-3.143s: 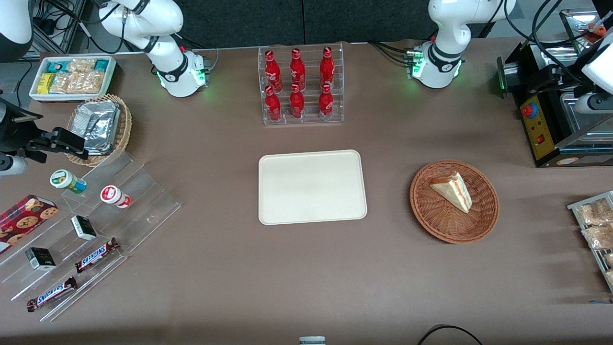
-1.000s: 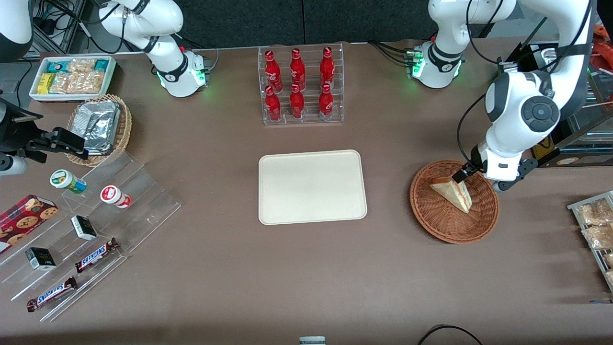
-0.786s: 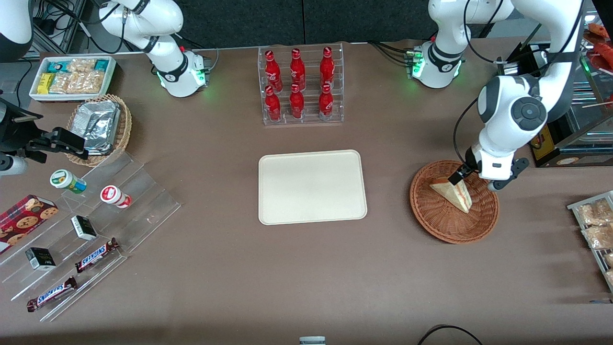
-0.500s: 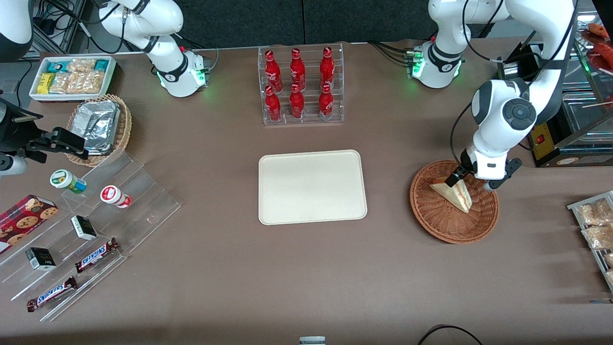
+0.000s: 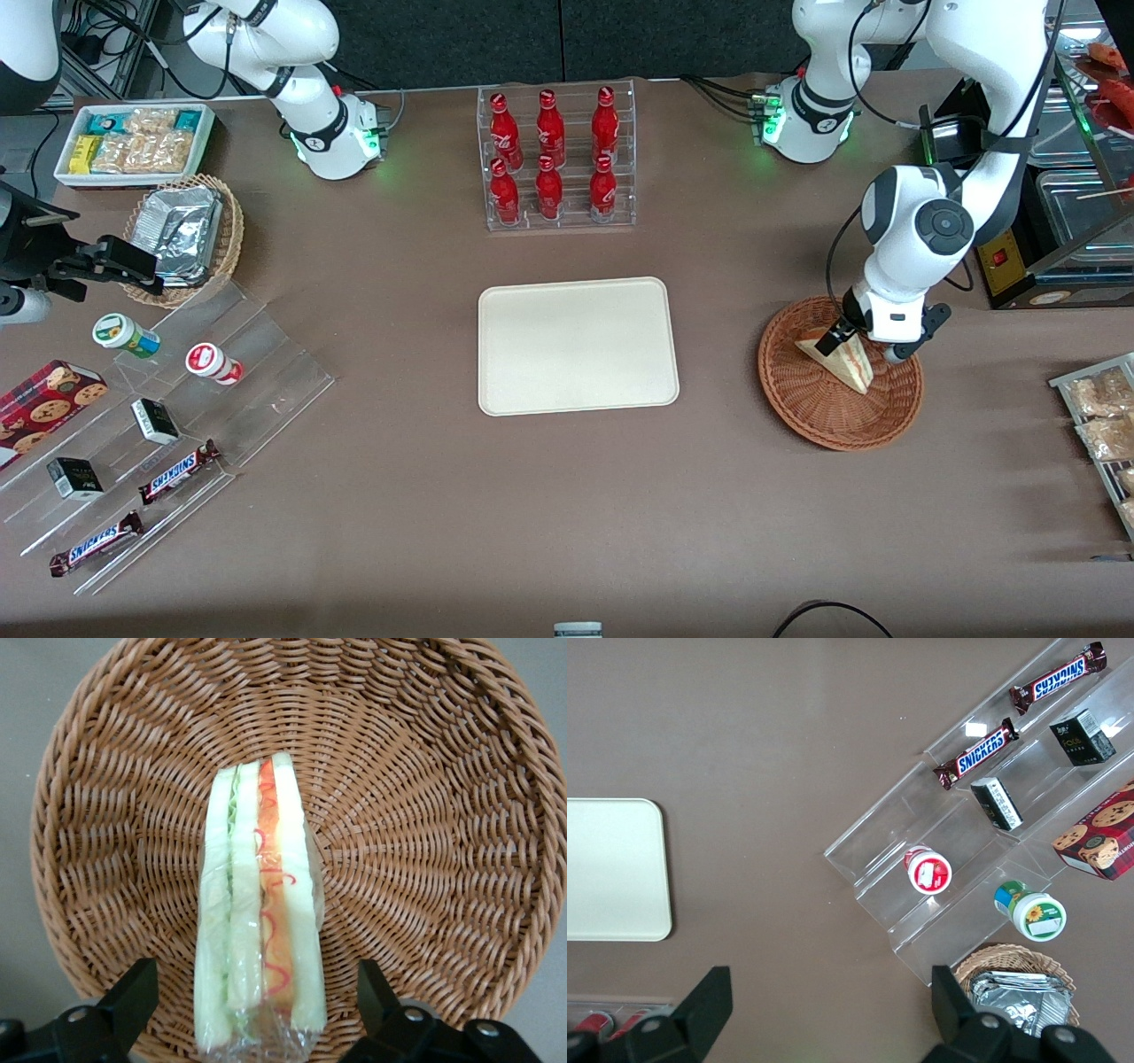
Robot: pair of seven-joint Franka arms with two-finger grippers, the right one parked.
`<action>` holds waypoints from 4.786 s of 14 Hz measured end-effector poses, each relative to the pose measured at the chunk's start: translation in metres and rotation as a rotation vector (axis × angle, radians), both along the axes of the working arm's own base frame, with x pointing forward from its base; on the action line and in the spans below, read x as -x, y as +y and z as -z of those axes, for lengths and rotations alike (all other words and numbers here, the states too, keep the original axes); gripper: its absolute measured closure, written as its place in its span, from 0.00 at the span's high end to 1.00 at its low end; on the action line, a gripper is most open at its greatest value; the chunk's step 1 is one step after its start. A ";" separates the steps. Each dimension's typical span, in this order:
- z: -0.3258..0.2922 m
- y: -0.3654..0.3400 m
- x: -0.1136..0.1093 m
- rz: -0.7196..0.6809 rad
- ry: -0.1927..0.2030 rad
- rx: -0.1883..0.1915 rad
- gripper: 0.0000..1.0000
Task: Place sandwich from basket to tray
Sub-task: 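Close the left gripper on the sandwich and lift it, then carry the sandwich with the left gripper over the cream tray, then lower the sandwich onto the tray and open the left gripper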
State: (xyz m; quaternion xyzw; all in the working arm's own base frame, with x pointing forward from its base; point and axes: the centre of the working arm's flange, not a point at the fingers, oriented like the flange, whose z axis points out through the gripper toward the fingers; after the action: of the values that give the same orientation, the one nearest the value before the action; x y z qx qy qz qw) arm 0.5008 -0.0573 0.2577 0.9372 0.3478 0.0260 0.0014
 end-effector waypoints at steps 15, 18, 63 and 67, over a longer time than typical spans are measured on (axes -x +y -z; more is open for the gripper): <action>-0.172 -0.047 -0.008 0.087 0.125 -0.068 0.15; -0.204 -0.120 -0.003 0.220 0.158 -0.089 0.15; 0.000 -0.450 0.031 0.623 0.102 0.006 0.60; -0.054 -0.438 0.020 0.584 0.093 -0.031 0.99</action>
State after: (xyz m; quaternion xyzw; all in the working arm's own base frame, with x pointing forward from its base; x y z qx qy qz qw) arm 0.4812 -0.4954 0.3121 0.9977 0.0627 -0.0133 -0.0213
